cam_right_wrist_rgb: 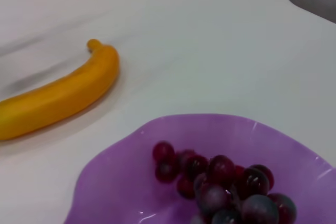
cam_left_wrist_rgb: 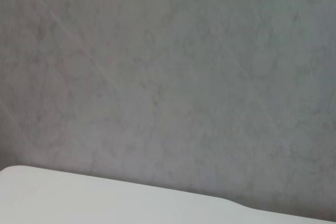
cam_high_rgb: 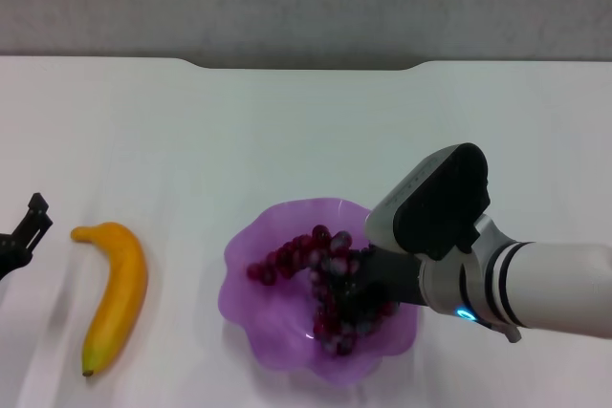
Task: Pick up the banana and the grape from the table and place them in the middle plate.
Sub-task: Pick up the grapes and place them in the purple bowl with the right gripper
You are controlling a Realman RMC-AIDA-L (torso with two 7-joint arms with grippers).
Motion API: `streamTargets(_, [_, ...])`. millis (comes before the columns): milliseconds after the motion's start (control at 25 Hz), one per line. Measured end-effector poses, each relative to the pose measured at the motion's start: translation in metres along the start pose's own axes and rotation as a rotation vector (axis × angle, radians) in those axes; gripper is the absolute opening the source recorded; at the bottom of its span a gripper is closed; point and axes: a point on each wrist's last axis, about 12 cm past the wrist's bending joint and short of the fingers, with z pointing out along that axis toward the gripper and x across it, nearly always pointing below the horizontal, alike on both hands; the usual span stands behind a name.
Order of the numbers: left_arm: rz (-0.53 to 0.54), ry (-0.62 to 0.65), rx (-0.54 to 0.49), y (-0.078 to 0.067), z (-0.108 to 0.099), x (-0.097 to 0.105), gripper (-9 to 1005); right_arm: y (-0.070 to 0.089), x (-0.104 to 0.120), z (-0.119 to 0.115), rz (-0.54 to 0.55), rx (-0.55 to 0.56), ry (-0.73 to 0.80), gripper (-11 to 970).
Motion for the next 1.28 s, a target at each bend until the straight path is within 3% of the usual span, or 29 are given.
streamTargets(280, [0.002,0.003,0.002,0.000,-0.001,0.001,910,-0.001,-0.001,0.000,-0.005,0.010,-0.022,423])
streamTargets(480, [0.003,0.004,0.008,-0.001,-0.001,0.001,912,-0.001,-0.004,-0.001,-0.017,0.015,-0.044,660])
streamTargets(720, [0.003,0.003,0.005,0.000,-0.001,0.001,914,0.003,-0.009,-0.007,-0.019,0.012,-0.082,861])
streamTargets(1040, [0.003,0.005,0.003,0.000,-0.002,0.001,915,0.010,-0.012,-0.029,-0.075,0.059,-0.237,902])
streamTargets(1280, [-0.020,0.031,0.052,0.000,-0.004,0.001,916,-0.008,0.003,-0.042,-0.025,0.143,-0.256,901])
